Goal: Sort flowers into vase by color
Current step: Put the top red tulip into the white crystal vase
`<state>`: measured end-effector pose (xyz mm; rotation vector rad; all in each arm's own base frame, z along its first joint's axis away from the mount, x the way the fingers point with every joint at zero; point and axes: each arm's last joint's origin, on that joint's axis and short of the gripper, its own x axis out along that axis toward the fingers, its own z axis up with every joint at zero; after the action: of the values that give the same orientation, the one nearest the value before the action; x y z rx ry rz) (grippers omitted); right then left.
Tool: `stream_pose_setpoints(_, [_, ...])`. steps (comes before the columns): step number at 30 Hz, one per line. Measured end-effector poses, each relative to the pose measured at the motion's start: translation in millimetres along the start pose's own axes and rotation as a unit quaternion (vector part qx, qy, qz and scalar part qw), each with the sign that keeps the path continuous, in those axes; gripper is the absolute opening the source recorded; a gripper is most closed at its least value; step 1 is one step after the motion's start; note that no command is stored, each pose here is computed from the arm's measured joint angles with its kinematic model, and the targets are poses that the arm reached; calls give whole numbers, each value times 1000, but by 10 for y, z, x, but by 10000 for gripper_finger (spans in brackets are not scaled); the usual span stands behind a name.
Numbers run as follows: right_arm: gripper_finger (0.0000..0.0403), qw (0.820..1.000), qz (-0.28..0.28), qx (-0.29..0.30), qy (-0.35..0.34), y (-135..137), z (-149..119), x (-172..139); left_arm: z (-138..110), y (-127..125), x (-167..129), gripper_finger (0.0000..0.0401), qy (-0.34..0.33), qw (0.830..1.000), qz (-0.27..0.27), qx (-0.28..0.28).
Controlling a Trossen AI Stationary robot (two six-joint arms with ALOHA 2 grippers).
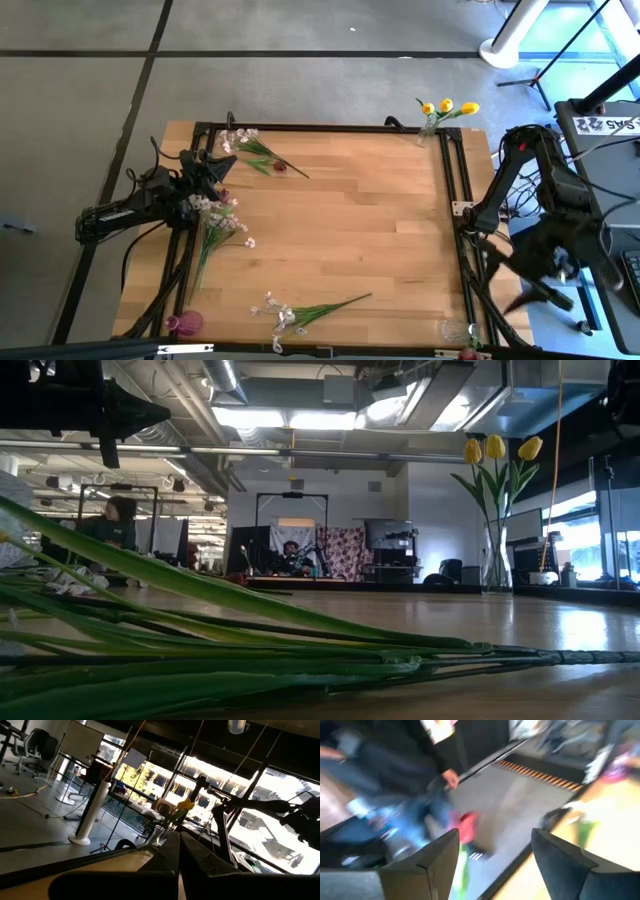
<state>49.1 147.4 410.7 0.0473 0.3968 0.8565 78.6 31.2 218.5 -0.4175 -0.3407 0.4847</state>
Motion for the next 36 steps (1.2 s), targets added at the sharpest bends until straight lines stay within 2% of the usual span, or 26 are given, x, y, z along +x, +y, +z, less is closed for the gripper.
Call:
stream_pose_setpoints(7, [248,986,-155,-23,-56,-259,97,-70,0,0,0,0,0,1000,0,0])
stream_pose_setpoints(13, [248,973,-226,-39,-10,-614,160,263,0,0,0,0,0,1000,0,0])
stream_pose_setpoints(16, [248,965,-260,-30,5,-961,228,496,0,0,0,0,0,1000,0,0])
stream_pose_setpoints(22, [248,941,-339,7,-15,-1829,327,834,4,-2,0,0,-2,1000,-1,-2])
stream_pose_setpoints(26, [248,913,-406,30,-20,-2336,288,888,12,-9,0,0,-4,999,-8,-33])
stream_pose_setpoints(28, [248,900,-434,41,1,-2564,210,901,33,-19,-1,0,-14,997,-15,-76])
stream_pose_setpoints(30, [248,889,-455,55,19,-2762,129,903,56,-28,-2,0,-24,992,-20,-121])
stream_pose_setpoints(33, [248,877,-472,84,30,-2982,28,911,114,-27,-8,0,-68,987,1,-143])
stream_pose_setpoints(36, [248,867,-488,95,32,-3149,-33,908,128,-43,5,0,-73,985,-8,-155])
